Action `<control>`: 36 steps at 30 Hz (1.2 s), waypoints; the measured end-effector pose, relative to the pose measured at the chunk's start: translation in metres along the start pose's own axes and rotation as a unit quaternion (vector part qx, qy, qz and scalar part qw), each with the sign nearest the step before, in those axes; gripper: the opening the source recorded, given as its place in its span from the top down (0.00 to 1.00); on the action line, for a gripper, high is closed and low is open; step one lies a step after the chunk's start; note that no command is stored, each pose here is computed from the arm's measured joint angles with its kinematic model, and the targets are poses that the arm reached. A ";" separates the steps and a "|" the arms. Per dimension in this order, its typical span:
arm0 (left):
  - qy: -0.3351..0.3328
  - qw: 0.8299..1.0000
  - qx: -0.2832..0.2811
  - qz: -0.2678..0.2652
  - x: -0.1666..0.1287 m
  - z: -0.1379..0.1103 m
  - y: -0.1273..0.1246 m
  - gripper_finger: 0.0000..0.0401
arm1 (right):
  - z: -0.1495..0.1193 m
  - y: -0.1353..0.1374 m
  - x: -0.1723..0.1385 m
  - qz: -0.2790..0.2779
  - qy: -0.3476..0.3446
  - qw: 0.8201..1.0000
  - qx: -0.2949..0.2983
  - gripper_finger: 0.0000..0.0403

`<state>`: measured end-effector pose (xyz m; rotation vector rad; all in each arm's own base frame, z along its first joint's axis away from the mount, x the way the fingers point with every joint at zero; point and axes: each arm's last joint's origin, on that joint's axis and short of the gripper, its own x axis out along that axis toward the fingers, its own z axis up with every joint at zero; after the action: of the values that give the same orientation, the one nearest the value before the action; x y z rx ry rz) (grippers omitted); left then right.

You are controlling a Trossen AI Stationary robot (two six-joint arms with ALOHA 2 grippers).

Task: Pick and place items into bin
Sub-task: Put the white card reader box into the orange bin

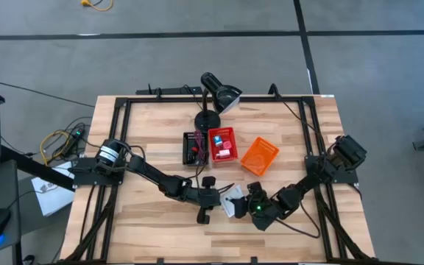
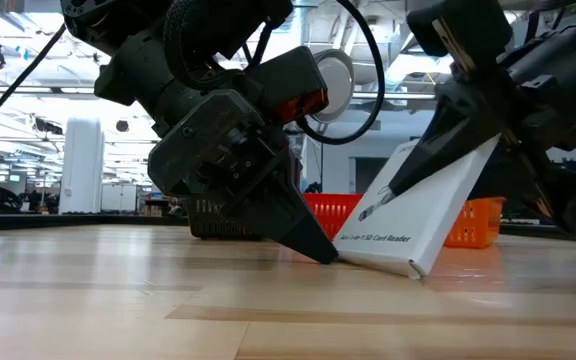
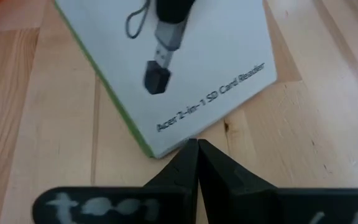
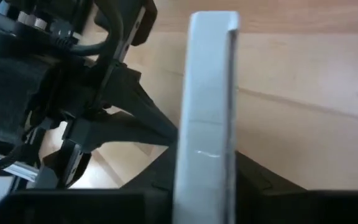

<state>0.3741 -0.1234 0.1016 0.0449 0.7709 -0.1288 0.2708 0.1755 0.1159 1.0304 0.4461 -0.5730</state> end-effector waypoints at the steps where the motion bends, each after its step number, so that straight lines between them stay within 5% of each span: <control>1: -0.001 1.000 0.000 0.000 -0.001 0.001 0.000 1.00 | 0.000 0.000 0.000 0.000 -0.001 1.000 -0.007 0.83; 5: 0.008 1.000 0.007 0.021 -0.013 0.006 0.002 1.00 | 0.003 0.001 -0.003 0.002 -0.022 0.999 -0.046 0.89; 9: 0.005 0.995 0.008 0.101 -0.043 0.021 0.009 1.00 | 0.017 0.009 -0.019 0.006 -0.081 0.993 -0.084 0.89; 14: 0.004 0.983 0.008 0.181 -0.080 0.033 0.016 1.00 | 0.058 0.019 -0.067 -0.010 -0.124 0.982 -0.142 0.85; 21: -0.022 0.981 0.002 0.195 -0.099 0.043 0.017 1.00 | 0.125 0.000 -0.126 -0.073 -0.096 0.977 -0.175 0.88; 27: -0.024 0.980 -0.004 0.197 -0.099 0.043 0.017 1.00 | 0.159 -0.021 -0.127 -0.162 -0.028 0.968 -0.191 0.87; 36: -0.029 0.980 -0.025 0.194 -0.099 0.043 0.016 1.00 | 0.187 -0.030 -0.102 -0.224 0.011 0.950 -0.219 0.87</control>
<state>0.3358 -0.1018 0.2016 0.1422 0.6938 0.2593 0.1876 0.0206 0.2406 0.5064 0.7979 -0.8214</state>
